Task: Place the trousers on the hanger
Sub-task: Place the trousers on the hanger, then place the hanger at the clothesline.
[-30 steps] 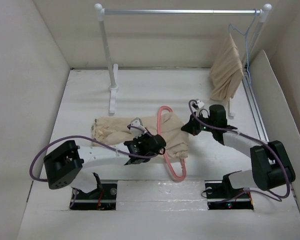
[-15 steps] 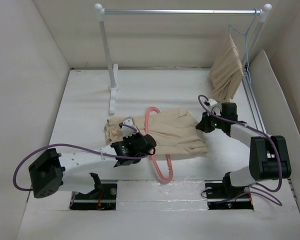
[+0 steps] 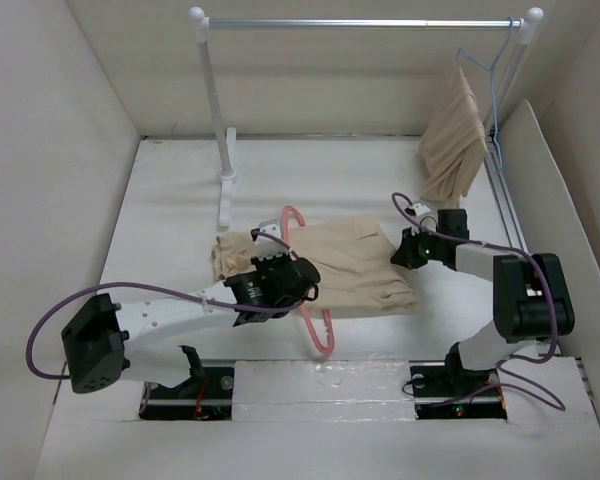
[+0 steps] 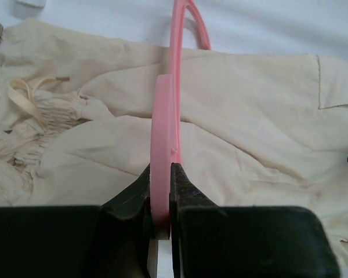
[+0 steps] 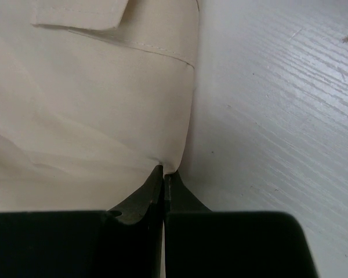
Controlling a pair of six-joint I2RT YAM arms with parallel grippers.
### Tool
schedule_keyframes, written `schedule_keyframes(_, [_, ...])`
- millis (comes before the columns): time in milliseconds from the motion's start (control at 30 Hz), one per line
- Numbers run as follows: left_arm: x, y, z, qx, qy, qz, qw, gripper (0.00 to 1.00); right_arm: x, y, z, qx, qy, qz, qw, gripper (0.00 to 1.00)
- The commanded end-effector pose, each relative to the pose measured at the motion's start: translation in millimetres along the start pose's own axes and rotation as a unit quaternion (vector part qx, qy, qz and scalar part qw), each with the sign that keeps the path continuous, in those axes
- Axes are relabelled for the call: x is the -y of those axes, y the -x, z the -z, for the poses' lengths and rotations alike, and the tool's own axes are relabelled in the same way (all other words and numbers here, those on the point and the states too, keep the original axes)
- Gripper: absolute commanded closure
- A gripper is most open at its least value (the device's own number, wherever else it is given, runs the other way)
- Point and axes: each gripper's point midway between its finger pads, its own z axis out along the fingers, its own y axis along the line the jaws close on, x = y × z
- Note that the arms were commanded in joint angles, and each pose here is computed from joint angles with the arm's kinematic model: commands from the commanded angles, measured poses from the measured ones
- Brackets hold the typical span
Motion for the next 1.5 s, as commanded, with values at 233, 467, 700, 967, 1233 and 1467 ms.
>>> schedule_keyframes(233, [25, 51, 11, 0.05, -0.042, -0.084, 0.994, 1.0, -8, 8, -20, -0.001, -0.012, 0.028, 1.0, 1.0])
schedule_keyframes(467, [50, 72, 21, 0.063, -0.087, -0.086, 0.99, 1.0, -15, 6, -21, -0.008, -0.027, 0.023, 0.999, 1.0])
schedule_keyframes(700, [63, 105, 40, 0.076, -0.116, -0.046, 0.989, 1.0, -35, 2, -23, -0.025, -0.028, 0.034, 0.999, 1.0])
schedule_keyframes(967, [84, 165, 68, 0.097, -0.121, -0.026, 0.988, 1.0, -74, 50, 32, 0.018, -0.01, 0.086, 0.996, 0.18])
schedule_keyframes(1233, [114, 215, 91, 0.079, -0.155, -0.03, 0.984, 1.0, -179, 167, 165, 0.211, 0.022, 0.169, 0.962, 0.11])
schedule_keyframes(1467, [134, 240, 96, 0.093, -0.181, -0.017, 0.979, 1.0, -305, 209, 197, 0.295, 0.205, 0.171, 0.917, 0.09])
